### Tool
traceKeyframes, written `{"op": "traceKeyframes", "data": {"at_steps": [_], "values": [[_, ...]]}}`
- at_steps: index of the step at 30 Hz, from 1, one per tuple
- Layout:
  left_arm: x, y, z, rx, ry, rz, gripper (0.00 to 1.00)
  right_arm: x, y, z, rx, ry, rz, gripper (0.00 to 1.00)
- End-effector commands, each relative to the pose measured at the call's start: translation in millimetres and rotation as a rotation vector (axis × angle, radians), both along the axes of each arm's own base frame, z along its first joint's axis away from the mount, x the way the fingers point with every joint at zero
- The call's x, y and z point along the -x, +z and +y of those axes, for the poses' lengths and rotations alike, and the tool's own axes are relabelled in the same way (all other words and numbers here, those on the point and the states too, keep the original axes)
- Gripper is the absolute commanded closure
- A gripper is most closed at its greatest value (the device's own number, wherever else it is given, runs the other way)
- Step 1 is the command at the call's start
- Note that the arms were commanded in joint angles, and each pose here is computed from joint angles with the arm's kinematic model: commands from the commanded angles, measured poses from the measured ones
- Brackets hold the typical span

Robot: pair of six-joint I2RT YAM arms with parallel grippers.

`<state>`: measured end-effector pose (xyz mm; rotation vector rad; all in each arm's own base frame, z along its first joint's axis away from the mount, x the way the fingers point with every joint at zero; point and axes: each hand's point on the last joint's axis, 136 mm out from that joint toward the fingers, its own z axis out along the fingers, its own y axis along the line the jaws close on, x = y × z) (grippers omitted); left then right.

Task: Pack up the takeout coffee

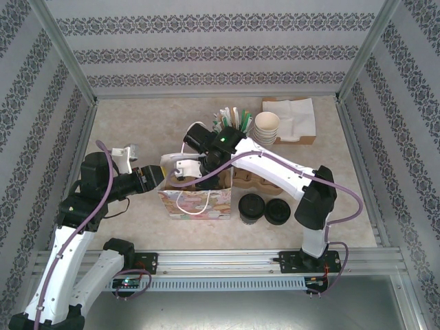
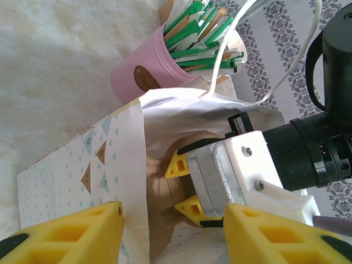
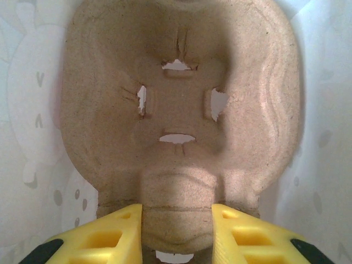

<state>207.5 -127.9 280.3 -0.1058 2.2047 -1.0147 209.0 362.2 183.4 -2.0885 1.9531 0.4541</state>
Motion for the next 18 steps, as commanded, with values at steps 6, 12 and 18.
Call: {"op": "traceKeyframes", "data": {"at_steps": [6,12,18], "values": [[-1.5,6.0,-1.0,0.001,-0.015,-0.052,0.49,1.9,-8.6,-5.4,0.084,0.020,-0.008,0.69],[-3.4,5.9,1.4,-0.008,-0.001,-0.060,0.48,2.1,-12.1,0.5,0.088,0.011,-0.012,0.69],[-4.5,2.1,4.3,-0.022,0.016,-0.053,0.48,1.8,-18.0,5.6,0.095,0.007,-0.009,0.69]]}}
